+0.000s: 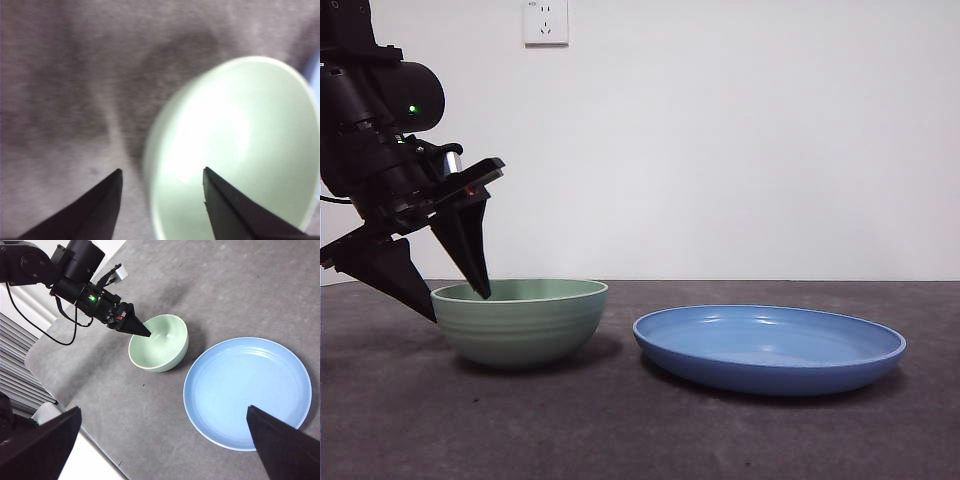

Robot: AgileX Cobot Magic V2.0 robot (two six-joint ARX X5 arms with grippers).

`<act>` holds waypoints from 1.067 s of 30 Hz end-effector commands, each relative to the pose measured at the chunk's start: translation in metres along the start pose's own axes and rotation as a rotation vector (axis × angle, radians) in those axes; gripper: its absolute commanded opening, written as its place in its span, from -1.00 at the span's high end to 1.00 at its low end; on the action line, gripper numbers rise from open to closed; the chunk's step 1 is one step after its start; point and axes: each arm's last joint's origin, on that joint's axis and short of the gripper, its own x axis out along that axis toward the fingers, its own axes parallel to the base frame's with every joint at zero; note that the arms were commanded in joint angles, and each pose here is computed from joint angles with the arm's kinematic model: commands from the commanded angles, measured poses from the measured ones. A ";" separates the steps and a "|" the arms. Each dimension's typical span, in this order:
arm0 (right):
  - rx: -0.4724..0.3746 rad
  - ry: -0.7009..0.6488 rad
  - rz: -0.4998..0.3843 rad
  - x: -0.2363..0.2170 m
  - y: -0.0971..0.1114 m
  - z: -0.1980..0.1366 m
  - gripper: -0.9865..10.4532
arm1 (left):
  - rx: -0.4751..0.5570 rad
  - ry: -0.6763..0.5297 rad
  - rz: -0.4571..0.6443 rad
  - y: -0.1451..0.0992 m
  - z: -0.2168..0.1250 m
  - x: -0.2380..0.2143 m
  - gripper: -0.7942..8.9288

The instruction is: Place the green bowl on the blue plate

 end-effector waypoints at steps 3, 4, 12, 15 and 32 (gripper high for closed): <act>-0.001 -0.012 0.005 -0.002 0.002 0.004 -0.26 | -0.007 0.004 0.013 0.001 0.005 0.004 0.49; -0.001 -0.012 0.005 -0.002 0.002 0.004 -0.26 | -0.008 0.006 0.014 0.001 0.005 0.005 0.52; -0.001 -0.012 0.005 -0.002 0.002 0.004 -0.26 | -0.021 0.038 0.019 0.005 0.004 0.016 0.73; -0.001 -0.012 0.005 -0.002 0.002 0.004 -0.26 | -0.019 0.032 0.018 0.005 0.005 0.015 0.82; -0.002 -0.021 -0.079 -0.015 0.008 -0.006 -0.26 | 0.141 -0.027 0.119 -0.076 0.043 -0.035 0.82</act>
